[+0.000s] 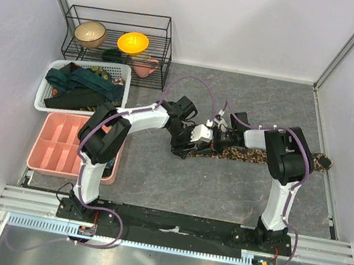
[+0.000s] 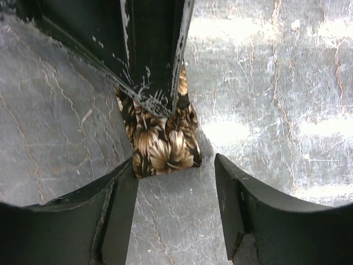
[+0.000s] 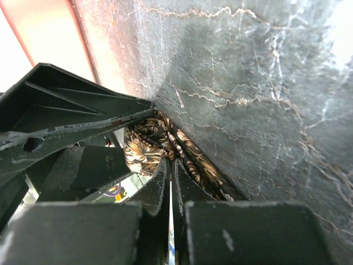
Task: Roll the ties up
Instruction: Roll the tie at the center of the board.
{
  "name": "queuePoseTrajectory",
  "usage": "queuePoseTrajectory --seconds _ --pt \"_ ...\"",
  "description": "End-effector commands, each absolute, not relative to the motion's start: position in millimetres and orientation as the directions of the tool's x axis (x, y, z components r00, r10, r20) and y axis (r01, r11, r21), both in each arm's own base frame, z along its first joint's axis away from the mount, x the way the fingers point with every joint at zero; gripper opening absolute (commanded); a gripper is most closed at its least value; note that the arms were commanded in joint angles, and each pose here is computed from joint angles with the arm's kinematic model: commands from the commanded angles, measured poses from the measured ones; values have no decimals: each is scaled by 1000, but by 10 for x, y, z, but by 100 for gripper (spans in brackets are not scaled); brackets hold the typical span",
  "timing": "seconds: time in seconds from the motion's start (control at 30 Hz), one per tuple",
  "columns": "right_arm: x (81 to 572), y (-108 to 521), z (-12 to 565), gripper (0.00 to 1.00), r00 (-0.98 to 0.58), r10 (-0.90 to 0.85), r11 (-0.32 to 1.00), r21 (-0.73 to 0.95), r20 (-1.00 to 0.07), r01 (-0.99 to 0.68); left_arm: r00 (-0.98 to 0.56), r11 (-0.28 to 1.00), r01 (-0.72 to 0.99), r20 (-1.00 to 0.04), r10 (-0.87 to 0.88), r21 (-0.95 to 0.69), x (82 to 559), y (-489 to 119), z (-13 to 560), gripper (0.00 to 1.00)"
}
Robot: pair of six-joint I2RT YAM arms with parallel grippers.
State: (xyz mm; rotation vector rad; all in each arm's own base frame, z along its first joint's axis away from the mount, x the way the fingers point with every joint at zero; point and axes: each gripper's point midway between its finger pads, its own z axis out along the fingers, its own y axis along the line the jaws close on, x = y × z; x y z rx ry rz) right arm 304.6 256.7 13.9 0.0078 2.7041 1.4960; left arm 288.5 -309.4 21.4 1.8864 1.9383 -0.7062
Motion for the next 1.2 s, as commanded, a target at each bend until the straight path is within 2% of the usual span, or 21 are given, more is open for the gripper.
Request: queuePoseTrajectory --seconds 0.0,0.3,0.43,0.53,0.73,1.17 --pt "2995 2343 -277 0 -997 43 694 720 -57 -12 -58 9 996 -598 799 -83 2925 -3122 324 64" --pt "2951 2322 -306 0 -998 40 700 714 -50 -8 -149 97 988 -609 779 -117 3013 -3229 292 62" --pt "2934 2318 -322 0 -998 39 703 711 -46 -5 -137 83 990 -635 761 -115 3018 -3284 373 49" --pt "2938 2323 -329 0 -998 43 702 712 -41 1 -120 59 992 -664 738 -114 2993 -3371 491 44" --pt "2943 2332 -328 0 -998 56 696 718 -31 16 -97 28 993 -669 737 -113 2933 -3533 495 44" --pt "2930 2365 -286 0 -997 70 675 737 -19 33 -131 47 988 -653 746 -144 2951 -3719 295 46"
